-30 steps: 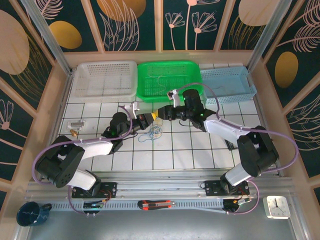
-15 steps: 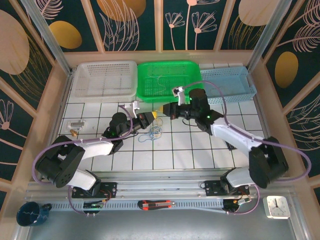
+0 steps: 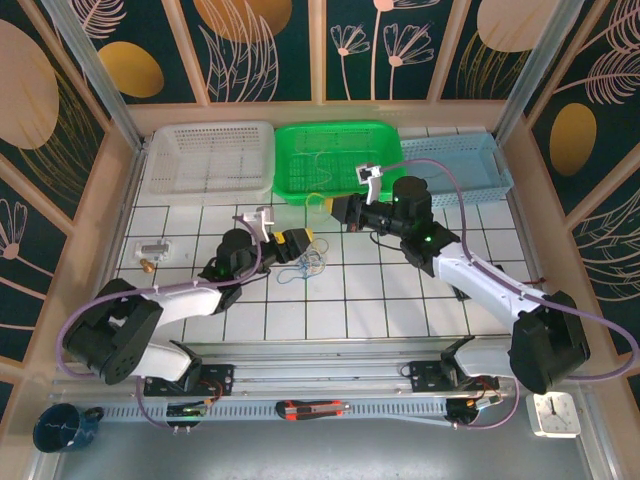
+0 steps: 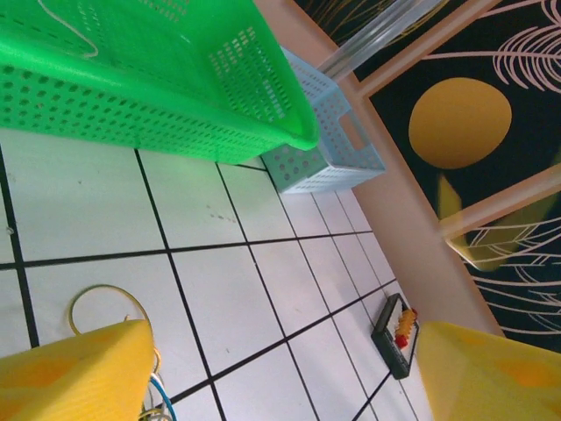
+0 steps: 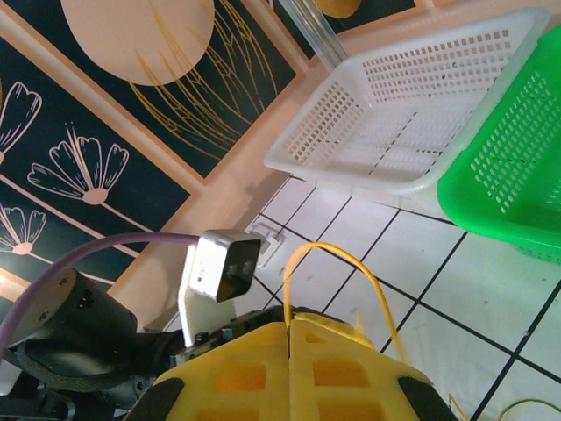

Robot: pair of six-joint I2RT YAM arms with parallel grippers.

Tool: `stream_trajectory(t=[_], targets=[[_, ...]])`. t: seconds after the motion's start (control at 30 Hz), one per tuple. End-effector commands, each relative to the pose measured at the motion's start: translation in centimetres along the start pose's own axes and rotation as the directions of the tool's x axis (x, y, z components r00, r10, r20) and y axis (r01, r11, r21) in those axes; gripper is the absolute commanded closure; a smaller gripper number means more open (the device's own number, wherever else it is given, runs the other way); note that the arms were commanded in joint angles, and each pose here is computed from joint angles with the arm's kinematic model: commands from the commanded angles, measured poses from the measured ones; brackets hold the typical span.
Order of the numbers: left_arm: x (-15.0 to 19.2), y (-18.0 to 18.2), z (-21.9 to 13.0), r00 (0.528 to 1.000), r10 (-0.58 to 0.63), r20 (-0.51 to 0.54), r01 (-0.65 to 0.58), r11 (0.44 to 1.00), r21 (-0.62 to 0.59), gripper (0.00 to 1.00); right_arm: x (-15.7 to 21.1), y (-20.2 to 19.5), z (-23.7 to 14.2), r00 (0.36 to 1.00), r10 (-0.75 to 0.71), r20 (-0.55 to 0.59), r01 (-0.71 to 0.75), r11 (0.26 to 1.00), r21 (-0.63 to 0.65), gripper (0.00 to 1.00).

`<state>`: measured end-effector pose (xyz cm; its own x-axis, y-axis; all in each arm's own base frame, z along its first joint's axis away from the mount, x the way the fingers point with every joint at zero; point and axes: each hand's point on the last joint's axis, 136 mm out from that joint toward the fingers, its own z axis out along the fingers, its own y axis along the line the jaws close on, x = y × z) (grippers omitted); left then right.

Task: Untangle the cables

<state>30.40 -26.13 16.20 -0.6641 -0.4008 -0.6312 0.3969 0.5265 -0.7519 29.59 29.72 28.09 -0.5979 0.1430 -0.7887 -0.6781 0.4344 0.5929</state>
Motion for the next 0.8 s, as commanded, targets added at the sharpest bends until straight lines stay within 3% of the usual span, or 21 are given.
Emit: stream_trajectory(t=[0.0,0.23,0.3,0.43,0.57,0.67,0.77], targets=[[-0.7,0.3,-0.6,0.995,0.098,0.021,-0.097,0.994,-0.042,0.17,-1.6,0.7,-0.1,0.999,-0.040,0.024,0.040,0.999,-0.005,1.00],[-1.7,-1.0,-0.9,0.993,0.102,0.053,-0.102,0.995,-0.008,0.12,-3.2,0.3,-0.4,0.996,-0.075,0.044,0.073,0.996,0.043,1.00],[-1.7,-0.9,-0.9,0.995,0.084,0.053,-0.083,0.996,-0.008,0.10,-4.8,-0.8,-0.6,0.994,-0.081,0.074,0.073,0.992,0.107,1.00],[-1.6,-0.6,-0.8,0.997,0.064,0.050,-0.063,0.998,-0.020,0.02,-9.6,-6.2,-3.2,0.976,-0.082,0.199,0.014,0.947,0.322,1.00],[-1.5,0.1,-0.6,0.998,0.050,0.038,-0.048,0.997,-0.056,0.01,-14.1,-14.2,-8.2,0.922,-0.073,0.381,-0.157,0.828,0.538,1.00],[-1.3,1.1,-0.3,0.999,0.029,0.023,-0.026,0.993,-0.114,0.01,-16.1,-20.3,-12.3,0.864,-0.069,0.499,-0.294,0.735,0.611,1.00],[-0.9,2.0,-0.1,1.000,0.004,0.004,-0.003,0.989,-0.148,0.01,-17.0,-25.6,-14.4,0.840,-0.054,0.540,-0.378,0.656,0.653,1.00]])
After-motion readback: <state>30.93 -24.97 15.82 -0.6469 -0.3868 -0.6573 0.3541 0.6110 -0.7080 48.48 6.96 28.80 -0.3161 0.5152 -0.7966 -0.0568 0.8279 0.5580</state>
